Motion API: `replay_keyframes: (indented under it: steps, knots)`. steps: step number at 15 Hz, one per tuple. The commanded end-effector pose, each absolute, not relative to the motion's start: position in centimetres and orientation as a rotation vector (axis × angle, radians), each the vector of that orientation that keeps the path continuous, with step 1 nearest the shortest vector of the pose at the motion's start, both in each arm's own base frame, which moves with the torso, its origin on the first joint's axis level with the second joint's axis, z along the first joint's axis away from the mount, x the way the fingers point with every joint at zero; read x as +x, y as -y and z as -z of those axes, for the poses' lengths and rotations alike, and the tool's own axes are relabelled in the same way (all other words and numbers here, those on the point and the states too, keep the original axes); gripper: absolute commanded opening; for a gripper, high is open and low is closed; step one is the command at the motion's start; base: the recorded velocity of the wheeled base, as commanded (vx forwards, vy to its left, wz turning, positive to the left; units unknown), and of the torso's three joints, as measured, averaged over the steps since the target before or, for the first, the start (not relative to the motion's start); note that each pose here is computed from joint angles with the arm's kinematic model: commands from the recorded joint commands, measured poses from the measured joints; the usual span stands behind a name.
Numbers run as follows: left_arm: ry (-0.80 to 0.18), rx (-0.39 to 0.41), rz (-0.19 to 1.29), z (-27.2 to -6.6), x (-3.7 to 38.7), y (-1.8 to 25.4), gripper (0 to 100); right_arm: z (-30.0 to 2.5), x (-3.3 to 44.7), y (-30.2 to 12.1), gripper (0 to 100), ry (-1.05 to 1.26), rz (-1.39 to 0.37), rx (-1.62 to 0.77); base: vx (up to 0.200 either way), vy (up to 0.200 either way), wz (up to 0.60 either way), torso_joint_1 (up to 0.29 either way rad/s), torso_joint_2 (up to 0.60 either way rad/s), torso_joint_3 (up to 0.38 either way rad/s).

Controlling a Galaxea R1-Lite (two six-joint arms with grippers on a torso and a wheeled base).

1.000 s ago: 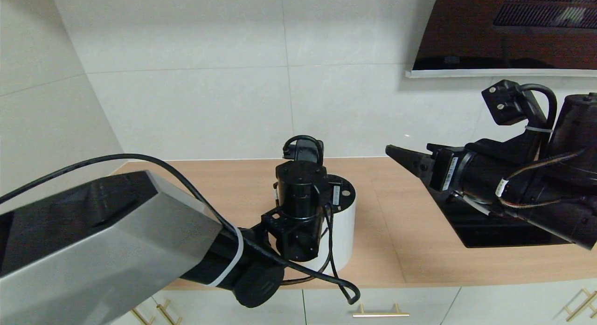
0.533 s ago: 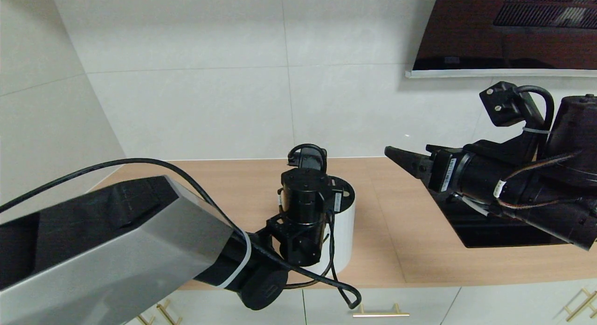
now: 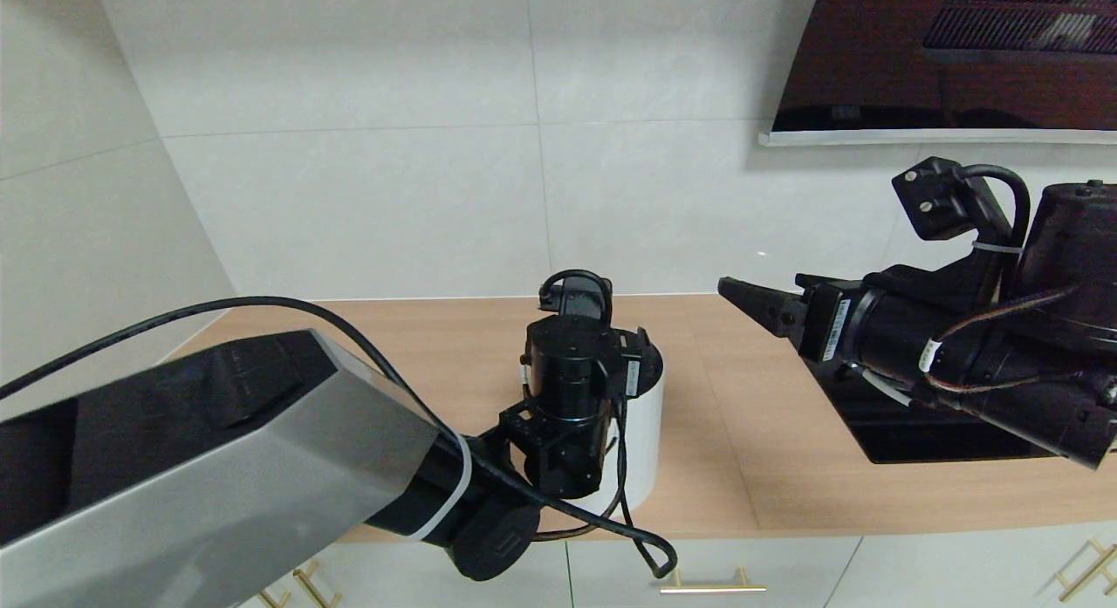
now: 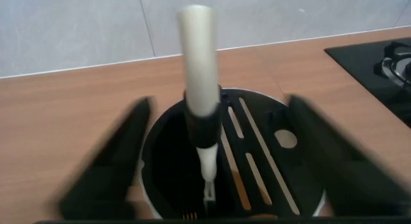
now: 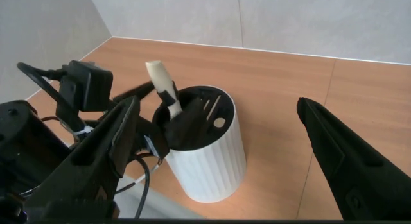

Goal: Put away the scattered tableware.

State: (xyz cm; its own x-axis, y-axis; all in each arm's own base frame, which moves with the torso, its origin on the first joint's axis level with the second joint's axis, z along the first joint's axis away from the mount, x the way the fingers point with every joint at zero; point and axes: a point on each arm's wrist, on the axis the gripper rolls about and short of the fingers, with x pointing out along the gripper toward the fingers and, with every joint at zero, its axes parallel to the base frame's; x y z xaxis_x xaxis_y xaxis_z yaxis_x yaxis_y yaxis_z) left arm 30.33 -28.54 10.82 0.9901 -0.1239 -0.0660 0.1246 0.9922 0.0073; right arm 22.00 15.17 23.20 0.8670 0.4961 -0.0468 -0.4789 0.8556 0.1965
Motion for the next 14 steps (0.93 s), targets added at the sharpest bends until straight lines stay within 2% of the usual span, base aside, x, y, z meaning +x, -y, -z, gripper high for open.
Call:
replay_keyframes:
  steps: [1,4,6,9,11,12,14]
  knots:
    - [-0.065,0.011,0.124,-10.9,30.3,28.5,100,-23.2,22.0,-15.2,100,-0.097,-0.513,0.18,0.0,0.0,0.0,0.0,0.0,0.0]
    - [-0.044,-0.015,0.12,-11.7,30.2,28.3,100,-23.2,22.0,-15.2,100,-0.098,-0.513,0.181,0.0,0.0,0.0,0.0,0.0,0.0]
    - [0.01,-0.062,0.112,-14.3,29.9,27.4,100,-23.2,22.1,-15.2,100,-0.096,-0.512,0.182,0.0,0.0,0.0,0.0,0.0,0.0]
    - [0.131,-0.158,0.048,-20.4,29.7,23.4,100,-23.4,22.1,-14.7,100,-0.087,-0.498,0.184,0.0,0.0,0.0,0.0,0.0,0.0]
    - [0.216,-0.218,0.022,-24.6,27.8,20.2,100,-24.2,22.1,-13.6,100,-0.052,-0.463,0.194,0.0,0.0,0.0,0.0,0.0,0.0]
    - [0.251,-0.234,0.02,-26.2,26.6,18.1,100,-24.9,21.7,-12.9,100,-0.024,-0.452,0.203,0.0,0.0,0.0,0.0,0.0,0.0]
    - [0.255,-0.215,0.02,-27.2,24.4,14.6,100,-24.9,20.7,-10.6,100,-0.007,-0.393,0.206,0.0,0.0,0.0,0.0,0.0,0.0]
